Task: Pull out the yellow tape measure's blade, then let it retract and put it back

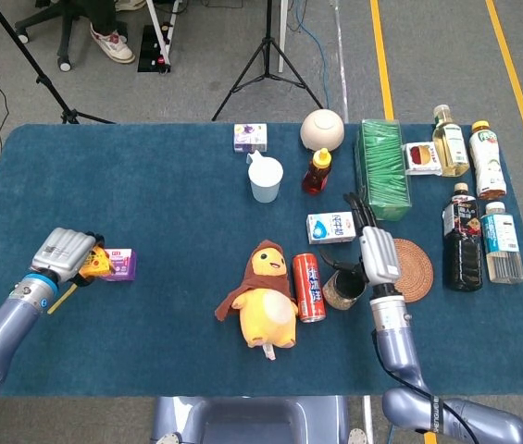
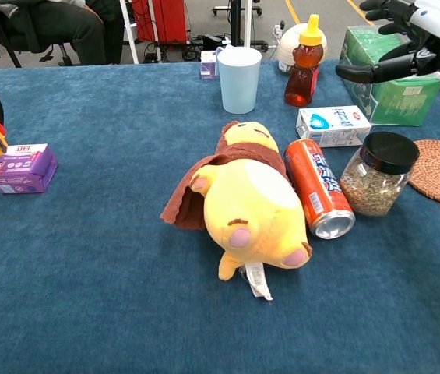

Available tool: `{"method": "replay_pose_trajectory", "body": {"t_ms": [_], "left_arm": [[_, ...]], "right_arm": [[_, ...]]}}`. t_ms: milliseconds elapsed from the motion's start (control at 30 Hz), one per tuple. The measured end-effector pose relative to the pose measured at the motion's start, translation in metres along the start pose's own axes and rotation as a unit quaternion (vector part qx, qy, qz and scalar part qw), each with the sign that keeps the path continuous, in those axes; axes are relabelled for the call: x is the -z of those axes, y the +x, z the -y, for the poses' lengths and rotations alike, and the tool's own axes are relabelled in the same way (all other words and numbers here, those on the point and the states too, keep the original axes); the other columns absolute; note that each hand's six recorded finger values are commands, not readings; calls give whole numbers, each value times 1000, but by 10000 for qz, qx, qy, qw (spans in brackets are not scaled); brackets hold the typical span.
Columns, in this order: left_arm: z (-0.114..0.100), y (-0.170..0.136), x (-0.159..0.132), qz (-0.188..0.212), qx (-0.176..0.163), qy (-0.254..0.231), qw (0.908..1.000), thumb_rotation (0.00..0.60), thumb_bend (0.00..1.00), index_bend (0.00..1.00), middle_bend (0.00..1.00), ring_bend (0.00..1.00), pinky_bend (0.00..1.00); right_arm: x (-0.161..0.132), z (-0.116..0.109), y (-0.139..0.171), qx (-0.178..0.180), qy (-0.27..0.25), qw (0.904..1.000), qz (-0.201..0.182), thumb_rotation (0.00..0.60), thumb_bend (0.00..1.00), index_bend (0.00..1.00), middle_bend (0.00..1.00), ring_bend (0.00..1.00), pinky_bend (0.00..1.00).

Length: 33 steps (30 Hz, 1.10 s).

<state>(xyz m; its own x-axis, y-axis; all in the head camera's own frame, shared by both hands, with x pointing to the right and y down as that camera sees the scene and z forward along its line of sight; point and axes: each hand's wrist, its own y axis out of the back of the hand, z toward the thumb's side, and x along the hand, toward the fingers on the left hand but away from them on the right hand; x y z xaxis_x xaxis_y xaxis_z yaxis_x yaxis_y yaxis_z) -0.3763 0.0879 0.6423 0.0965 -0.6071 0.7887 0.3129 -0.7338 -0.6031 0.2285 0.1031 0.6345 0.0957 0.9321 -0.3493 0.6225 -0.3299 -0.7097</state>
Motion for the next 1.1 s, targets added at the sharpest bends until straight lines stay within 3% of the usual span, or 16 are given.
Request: {"method": "replay_pose_trajectory", "body": {"t_ms": [167,300,667,1100], "left_arm": [[1,11,-8,48,-24,5,10000,600,347,603,481,433,505],[4,15,-15,82,78,45,9999,600,333,585,460,320,468],[7,18,-19,61,246,33,9997,600,254,362,184,26,280],[1,18,-24,150,117,-47,9998,600,221,223,17,0,162]], "right_arm": [[2,-1,1,3,-10,10000,33,436,280,0,53,73,198],[4,-3,1,11,-46,10000,65,439,278,0,53,74,201],[5,-5,1,8,-140,9999,74,436,281,0,53,84,209],[5,-6,1,16,-188,9998,71,436,287,0,54,92,213]]}}
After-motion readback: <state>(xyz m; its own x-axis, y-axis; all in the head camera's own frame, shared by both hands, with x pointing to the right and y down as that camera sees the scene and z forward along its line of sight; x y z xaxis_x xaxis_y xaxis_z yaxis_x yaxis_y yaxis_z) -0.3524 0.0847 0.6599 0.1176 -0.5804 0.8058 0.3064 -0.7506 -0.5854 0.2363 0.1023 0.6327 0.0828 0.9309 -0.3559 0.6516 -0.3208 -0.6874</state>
